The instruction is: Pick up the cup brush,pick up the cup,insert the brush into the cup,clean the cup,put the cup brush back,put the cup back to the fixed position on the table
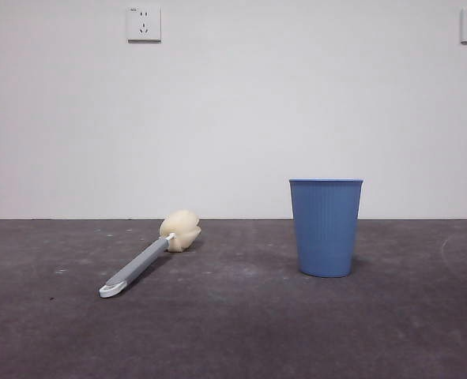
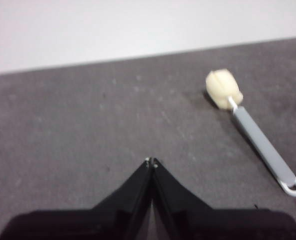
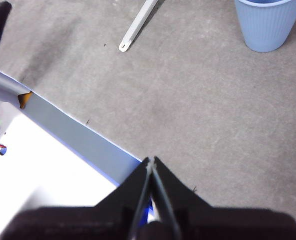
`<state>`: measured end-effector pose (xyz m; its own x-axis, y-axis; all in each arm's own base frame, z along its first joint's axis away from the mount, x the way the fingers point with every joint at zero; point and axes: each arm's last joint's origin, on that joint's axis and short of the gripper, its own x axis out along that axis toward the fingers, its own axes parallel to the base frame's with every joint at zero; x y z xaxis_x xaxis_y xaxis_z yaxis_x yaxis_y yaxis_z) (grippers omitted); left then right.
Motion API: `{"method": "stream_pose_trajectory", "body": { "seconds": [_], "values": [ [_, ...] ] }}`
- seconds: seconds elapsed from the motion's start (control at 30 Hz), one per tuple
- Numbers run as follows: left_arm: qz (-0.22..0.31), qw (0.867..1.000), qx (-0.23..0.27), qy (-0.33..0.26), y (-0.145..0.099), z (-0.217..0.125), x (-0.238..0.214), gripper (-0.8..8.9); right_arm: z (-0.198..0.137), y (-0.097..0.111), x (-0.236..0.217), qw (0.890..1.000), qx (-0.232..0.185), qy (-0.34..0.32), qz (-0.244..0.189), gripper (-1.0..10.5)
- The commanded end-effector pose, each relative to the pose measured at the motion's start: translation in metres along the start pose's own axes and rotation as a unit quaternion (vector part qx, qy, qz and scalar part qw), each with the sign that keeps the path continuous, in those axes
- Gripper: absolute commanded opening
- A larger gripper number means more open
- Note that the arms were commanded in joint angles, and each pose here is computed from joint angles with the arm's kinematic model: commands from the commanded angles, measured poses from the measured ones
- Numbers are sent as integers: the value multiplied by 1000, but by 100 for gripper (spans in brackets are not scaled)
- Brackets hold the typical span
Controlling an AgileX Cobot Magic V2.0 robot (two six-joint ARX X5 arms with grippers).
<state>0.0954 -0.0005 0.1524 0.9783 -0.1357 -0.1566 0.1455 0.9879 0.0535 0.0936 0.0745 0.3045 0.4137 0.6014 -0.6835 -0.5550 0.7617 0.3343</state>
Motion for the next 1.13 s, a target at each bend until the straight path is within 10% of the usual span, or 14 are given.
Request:
{"method": "stream_pose_trajectory", "body": {
  "seconds": [0.03, 0.63, 0.73, 1.13],
  "values": [
    [1, 1000, -7, 6, 0, -4, 1, -3, 0, 0, 0, 1000, 3, -3, 0, 2],
    [1, 1000, -7, 6, 0, -4, 1, -3, 0, 0, 0, 1000, 2, -3, 0, 2],
    [1, 1000, -7, 6, 0, -4, 1, -3, 2, -2, -5, 998, -48, -35, -30, 2],
    [2, 1000, -7, 6, 0, -4, 1, -3, -18, -48, -17, 926, -46, -319, -196, 2]
  ]
}}
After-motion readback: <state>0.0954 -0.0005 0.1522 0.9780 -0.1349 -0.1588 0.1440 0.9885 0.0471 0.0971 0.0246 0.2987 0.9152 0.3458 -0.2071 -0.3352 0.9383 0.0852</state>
